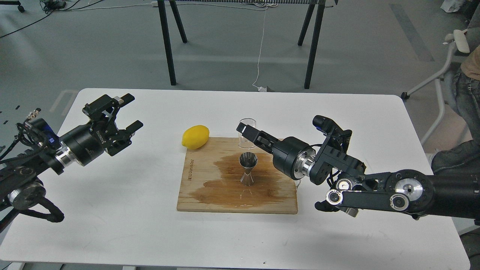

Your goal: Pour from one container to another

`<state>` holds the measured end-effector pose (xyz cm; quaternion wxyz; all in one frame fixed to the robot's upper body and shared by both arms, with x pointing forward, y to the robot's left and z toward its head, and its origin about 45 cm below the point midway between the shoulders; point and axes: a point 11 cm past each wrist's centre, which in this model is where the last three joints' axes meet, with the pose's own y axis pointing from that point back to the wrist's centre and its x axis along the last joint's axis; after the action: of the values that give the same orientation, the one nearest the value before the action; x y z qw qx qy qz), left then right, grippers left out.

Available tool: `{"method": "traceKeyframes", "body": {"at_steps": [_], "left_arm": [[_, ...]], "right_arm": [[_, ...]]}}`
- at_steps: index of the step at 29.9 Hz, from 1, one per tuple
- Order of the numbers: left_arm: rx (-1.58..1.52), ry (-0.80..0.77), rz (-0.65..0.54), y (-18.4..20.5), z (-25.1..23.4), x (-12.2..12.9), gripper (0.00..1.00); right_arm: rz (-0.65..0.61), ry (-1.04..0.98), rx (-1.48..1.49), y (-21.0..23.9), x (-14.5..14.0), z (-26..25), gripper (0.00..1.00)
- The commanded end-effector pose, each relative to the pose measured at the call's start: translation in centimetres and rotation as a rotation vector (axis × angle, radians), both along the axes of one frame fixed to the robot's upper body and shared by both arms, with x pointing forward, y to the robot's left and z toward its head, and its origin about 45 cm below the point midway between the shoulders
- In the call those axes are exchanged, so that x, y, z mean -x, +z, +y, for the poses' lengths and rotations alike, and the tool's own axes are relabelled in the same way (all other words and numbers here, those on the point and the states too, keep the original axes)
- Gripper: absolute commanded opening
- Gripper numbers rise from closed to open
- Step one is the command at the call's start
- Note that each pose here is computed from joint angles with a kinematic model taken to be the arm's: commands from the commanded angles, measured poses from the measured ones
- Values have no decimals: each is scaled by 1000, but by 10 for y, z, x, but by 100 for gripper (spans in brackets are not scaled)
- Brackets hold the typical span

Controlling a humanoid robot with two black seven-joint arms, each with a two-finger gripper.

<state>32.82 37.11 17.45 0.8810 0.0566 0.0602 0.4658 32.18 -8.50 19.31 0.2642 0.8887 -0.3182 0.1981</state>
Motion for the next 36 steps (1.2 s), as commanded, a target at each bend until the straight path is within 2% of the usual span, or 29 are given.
{"method": "traceKeyframes", "body": {"at_steps": [1, 5, 7, 13, 16, 20, 25, 28, 36], "left_arm": [[0, 0, 0, 0, 0, 0, 94], [-1, 1, 1, 0, 0, 0, 94], [-1, 1, 1, 0, 0, 0, 94], [-1, 2, 2, -1, 1, 0, 94], [-1, 2, 2, -1, 1, 0, 94], [-1, 0, 3, -1, 0, 1, 94], [-1, -3, 4, -2, -1, 1, 94], [-1, -3, 5, -2, -1, 1, 94], [0, -2, 5, -2, -1, 1, 94]], "right_arm": [[-19, 10, 7, 2, -1, -1, 23], [-3, -28, -36, 11, -8, 0, 23], [50, -97, -119, 22, -15, 0, 23], [358, -456, -586, 53, -44, -24, 23], [532, -682, -913, 64, -65, -63, 23], [719, -948, -1243, 47, -73, -127, 23], [891, -1245, -1579, 3, -56, -206, 23], [948, -1386, -1713, -25, -39, -239, 23], [1007, -1594, -1783, -74, -16, -269, 23]]}}
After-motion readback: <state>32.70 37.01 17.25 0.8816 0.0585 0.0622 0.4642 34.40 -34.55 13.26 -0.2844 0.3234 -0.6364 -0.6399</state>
